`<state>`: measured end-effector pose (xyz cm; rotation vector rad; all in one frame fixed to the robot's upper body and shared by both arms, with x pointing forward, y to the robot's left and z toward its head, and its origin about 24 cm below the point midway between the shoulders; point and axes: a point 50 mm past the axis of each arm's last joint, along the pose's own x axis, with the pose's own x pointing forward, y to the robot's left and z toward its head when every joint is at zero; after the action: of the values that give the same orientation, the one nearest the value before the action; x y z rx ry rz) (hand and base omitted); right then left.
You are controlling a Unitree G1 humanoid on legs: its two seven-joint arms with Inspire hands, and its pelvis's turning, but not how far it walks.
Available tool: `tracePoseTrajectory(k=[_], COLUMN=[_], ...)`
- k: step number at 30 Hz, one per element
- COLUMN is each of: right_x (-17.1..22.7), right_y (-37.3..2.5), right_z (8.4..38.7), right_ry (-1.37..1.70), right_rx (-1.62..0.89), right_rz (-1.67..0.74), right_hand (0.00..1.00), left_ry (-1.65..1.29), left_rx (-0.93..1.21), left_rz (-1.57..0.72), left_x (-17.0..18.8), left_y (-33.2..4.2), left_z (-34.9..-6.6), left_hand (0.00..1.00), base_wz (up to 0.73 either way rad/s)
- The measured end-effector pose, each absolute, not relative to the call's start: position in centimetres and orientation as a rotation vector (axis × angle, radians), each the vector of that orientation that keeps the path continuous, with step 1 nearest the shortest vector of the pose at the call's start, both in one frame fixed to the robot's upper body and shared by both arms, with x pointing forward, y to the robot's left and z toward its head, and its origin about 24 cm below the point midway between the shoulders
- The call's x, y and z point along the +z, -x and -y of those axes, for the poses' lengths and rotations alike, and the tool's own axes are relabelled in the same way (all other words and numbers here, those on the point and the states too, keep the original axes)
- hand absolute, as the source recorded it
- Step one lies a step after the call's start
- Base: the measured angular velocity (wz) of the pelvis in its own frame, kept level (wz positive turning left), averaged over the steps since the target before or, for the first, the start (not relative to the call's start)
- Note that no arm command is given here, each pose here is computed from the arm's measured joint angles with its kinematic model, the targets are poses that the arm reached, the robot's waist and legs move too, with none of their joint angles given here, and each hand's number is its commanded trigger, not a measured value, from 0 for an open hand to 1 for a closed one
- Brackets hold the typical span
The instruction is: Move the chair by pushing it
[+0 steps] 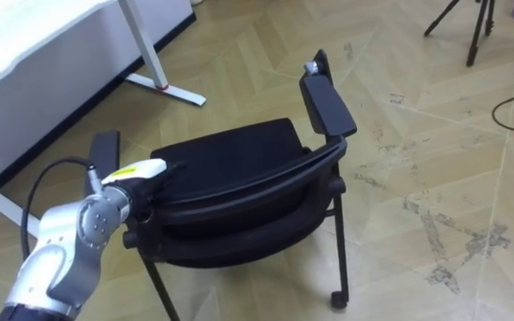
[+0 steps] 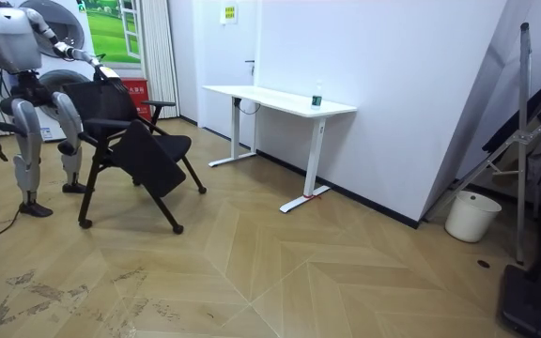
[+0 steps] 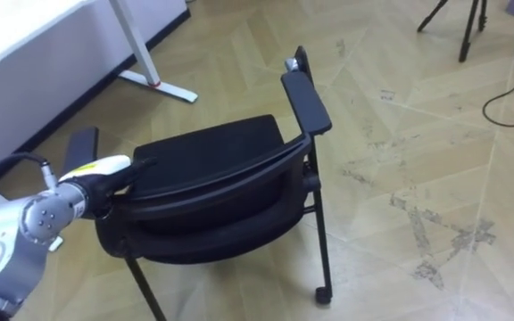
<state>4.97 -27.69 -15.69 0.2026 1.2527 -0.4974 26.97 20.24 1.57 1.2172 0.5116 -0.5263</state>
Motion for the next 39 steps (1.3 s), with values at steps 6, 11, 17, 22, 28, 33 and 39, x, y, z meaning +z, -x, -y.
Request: tracePoseTrajectory(k=[6, 11, 17, 22, 28, 33, 39], right_x=[-15.7, -15.6, -15.7, -15.7, -15.6, -15.6, -15.0], right_y=[-4.9, -5.1, -5.1, -5.1, -5.2, -5.1, -5.7], right_z=[27.7, 27.8, 27.7, 27.7, 27.9, 28.0, 29.2], right_ry=[-0.197, -0.19, -0.179, -0.159, -0.128, -0.12, -0.013], right_rx=[-0.515, -0.502, -0.473, -0.462, -0.481, -0.501, -0.524], right_rz=[-1.253, -1.249, -1.256, -1.263, -1.264, -1.262, -1.234], right_hand=[0.0, 0.0, 0.0, 0.0, 0.0, 0.0, 0.0], left_ry=[-1.223, -1.256, -1.321, -1.367, -1.366, -1.363, -1.361], left_rx=[-0.513, -0.512, -0.521, -0.503, -0.468, -0.434, -0.425], left_rz=[-0.49, -0.472, -0.457, -0.406, -0.369, -0.345, -0.345], left_x=[1.2, 0.8, 0.8, 0.7, 0.6, 0.3, -0.1], left_y=[-26.7, -26.6, -26.6, -26.4, -26.3, -26.0, -25.9], left_z=[-20.3, -20.4, -20.4, -20.1, -19.9, -19.9, -20.0], left_hand=[1.0, 1.0, 1.0, 1.0, 1.0, 1.0, 1.0], base_wz=[-0.06, 0.0, 0.0, 0.0, 0.0, 0.0, 0.0])
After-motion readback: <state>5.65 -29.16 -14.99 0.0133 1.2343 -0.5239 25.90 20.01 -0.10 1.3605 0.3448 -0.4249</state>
